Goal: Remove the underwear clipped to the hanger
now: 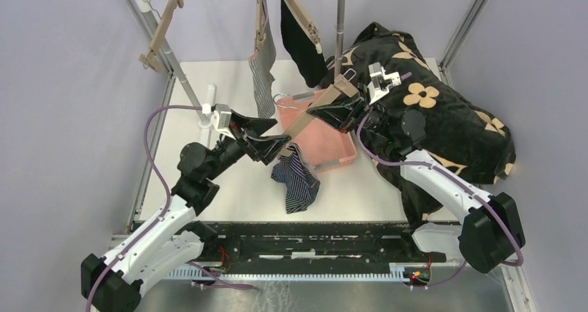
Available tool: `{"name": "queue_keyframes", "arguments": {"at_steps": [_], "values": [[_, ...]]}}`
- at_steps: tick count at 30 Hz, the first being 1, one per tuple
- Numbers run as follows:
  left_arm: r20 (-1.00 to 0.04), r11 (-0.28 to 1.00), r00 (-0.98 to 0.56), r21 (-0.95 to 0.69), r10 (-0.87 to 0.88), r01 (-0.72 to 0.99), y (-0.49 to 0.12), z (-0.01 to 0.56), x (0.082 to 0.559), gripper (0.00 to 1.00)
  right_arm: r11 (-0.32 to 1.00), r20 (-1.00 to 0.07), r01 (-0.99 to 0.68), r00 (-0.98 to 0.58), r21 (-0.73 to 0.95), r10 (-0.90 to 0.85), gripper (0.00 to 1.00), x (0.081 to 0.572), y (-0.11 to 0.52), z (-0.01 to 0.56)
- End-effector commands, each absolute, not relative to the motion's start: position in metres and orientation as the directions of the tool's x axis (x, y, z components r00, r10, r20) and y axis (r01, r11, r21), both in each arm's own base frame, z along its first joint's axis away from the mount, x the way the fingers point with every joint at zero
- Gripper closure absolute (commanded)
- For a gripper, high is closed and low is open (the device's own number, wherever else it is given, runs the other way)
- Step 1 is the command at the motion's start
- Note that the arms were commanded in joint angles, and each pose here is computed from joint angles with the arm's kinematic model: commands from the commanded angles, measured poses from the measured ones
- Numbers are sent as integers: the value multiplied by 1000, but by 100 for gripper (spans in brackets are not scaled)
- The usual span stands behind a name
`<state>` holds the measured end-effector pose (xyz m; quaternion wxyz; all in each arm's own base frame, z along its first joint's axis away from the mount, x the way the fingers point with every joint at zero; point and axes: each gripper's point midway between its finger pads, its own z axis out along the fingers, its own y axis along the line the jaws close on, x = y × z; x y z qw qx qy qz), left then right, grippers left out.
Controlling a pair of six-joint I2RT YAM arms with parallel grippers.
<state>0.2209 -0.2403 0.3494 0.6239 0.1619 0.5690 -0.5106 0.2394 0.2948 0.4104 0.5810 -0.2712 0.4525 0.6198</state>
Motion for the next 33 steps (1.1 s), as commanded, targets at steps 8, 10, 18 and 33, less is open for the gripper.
{"name": "queue_keyframes", "arguments": {"at_steps": [8,10,18,33], "values": [[-911,510,-165,-353,-378,784,-233,321,225,21,79,-848,-986,-83,145,523,99,215,280,441],[-909,490,-176,-357,-378,795,-235,320,221,25,86,-851,-986,-81,146,519,99,215,280,440],[-902,387,-187,-344,-388,855,-238,327,194,24,116,-858,-982,-70,149,508,99,221,280,436],[-879,298,-286,-410,-383,862,-252,317,190,44,107,-856,-984,-67,141,513,99,218,280,443]]}}
